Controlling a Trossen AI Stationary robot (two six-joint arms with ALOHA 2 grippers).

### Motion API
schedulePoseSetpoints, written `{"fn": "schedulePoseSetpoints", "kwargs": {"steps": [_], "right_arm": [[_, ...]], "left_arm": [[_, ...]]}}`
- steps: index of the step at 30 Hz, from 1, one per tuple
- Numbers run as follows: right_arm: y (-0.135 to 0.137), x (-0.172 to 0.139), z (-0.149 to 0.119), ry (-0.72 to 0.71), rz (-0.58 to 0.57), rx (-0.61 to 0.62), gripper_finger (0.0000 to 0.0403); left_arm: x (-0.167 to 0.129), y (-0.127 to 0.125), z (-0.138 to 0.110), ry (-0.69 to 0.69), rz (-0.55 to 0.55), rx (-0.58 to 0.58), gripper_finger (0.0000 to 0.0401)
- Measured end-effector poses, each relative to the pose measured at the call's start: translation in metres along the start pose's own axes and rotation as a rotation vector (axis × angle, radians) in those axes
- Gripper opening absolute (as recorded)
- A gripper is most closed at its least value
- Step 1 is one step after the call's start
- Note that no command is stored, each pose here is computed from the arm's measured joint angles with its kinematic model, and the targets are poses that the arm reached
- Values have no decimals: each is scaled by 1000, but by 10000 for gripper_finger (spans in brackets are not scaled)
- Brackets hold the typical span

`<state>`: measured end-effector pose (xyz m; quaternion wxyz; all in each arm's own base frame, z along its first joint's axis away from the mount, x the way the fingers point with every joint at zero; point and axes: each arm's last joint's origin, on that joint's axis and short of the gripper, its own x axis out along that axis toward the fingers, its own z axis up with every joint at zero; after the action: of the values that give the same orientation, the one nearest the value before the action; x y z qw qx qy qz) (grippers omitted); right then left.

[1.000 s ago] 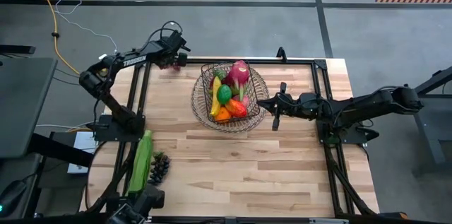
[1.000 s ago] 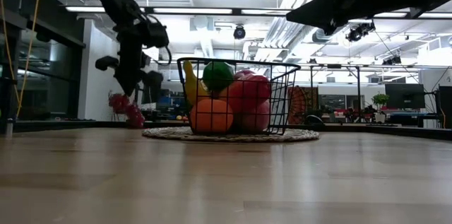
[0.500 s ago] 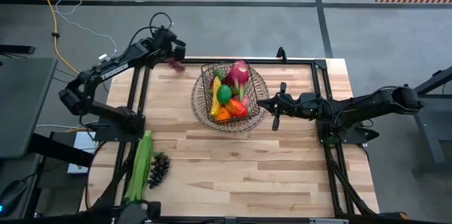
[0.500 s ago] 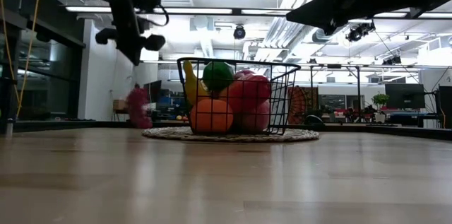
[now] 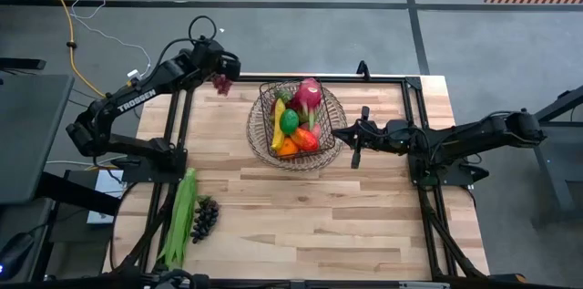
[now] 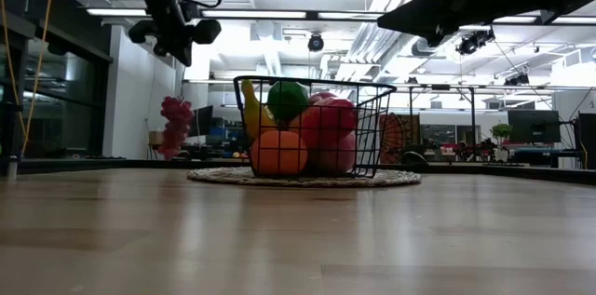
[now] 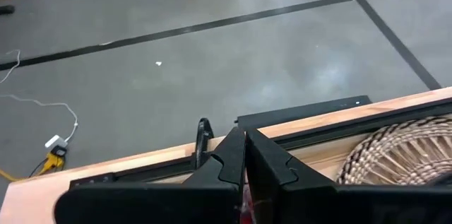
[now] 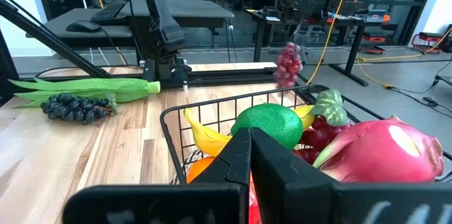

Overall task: Build produce basket
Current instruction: Put the top purple grapes into the black wire basket

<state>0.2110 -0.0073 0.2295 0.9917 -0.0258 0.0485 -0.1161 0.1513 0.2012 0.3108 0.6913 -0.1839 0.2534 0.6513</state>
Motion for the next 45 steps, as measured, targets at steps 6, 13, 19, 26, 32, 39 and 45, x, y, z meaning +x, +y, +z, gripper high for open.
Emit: {"fn": "schedulePoseSetpoints", "kwargs": {"steps": [6, 13, 19, 26, 32, 39, 45], "right_arm": [[0, 0, 0, 0, 0, 0, 0], [0, 0, 0, 0, 0, 0, 0], [0, 0, 0, 0, 0, 0, 0], [0, 0, 0, 0, 0, 0, 0], [0, 0, 0, 0, -2, 0, 0], [0, 0, 0, 0, -2, 0, 0], [0, 0, 0, 1, -2, 0, 0]], "left_arm": [[-3, -6, 1, -26, -37, 13, 0], [-15, -14, 9, -104, -176, 2, 0], [-38, -22, 18, -236, -303, -18, 0], [-72, -32, 32, -336, -420, -14, 0], [-115, -49, 42, -406, -573, 16, 0], [-173, -64, 43, -483, -764, 58, 0], [-214, -72, 32, -518, -879, 104, 0]]}}
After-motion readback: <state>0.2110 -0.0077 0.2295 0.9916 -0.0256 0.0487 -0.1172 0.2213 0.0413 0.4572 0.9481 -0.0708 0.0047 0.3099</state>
